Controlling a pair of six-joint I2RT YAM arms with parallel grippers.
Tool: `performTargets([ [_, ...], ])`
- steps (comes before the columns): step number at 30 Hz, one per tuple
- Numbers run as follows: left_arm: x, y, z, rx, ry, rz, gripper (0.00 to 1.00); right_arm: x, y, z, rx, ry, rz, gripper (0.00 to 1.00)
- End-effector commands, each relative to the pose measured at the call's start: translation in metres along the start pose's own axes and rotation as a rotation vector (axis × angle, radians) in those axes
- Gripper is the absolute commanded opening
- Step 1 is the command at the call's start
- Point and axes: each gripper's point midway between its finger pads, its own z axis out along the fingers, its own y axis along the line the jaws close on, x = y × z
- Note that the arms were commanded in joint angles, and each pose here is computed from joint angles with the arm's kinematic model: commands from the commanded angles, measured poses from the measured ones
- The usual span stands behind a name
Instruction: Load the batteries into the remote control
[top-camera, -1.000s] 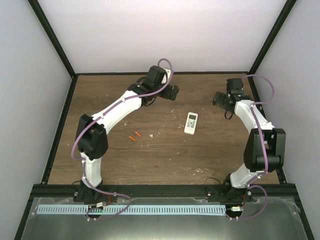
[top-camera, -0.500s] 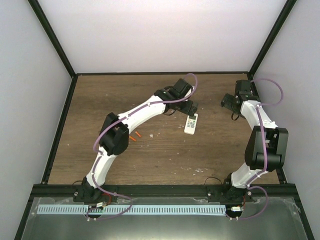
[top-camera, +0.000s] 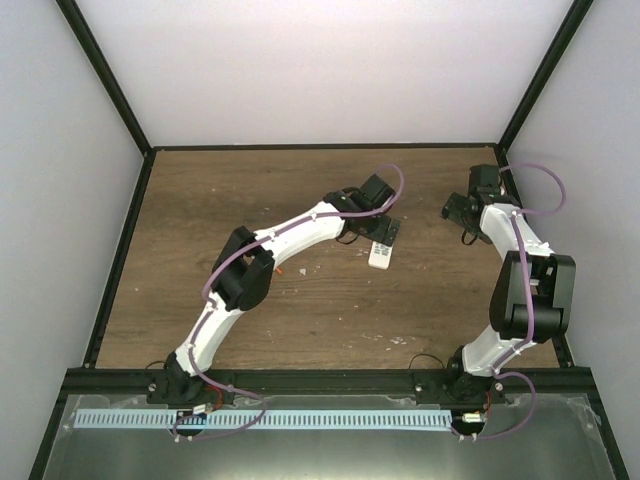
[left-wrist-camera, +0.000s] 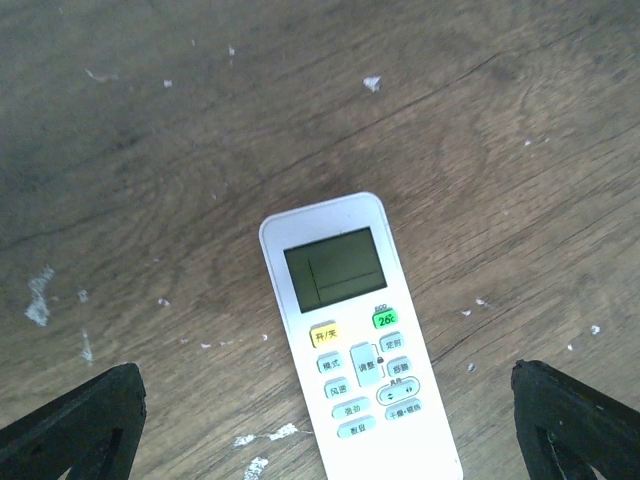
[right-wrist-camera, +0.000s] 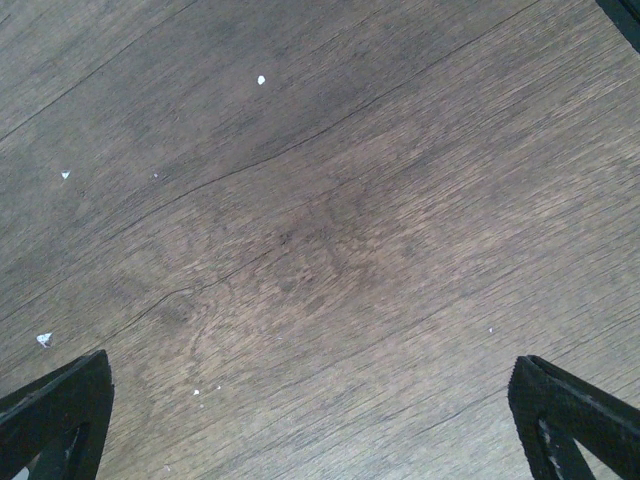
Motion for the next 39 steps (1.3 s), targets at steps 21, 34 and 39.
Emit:
performTargets([
  [21, 0.053, -0.019, 0.049, -0.100, 0.091, 0.032, 1.00, 0.013, -0.003, -0.012, -0.042, -0.016, -0.033, 1.00],
  [34, 0.063, -0.014, 0.066, -0.157, 0.107, 0.085, 0.85, 0.014, -0.003, -0.020, -0.058, -0.030, -0.055, 1.00],
  [39, 0.066, -0.011, 0.071, -0.169, 0.118, 0.115, 0.67, 0.014, -0.001, -0.022, -0.073, -0.030, -0.057, 1.00],
])
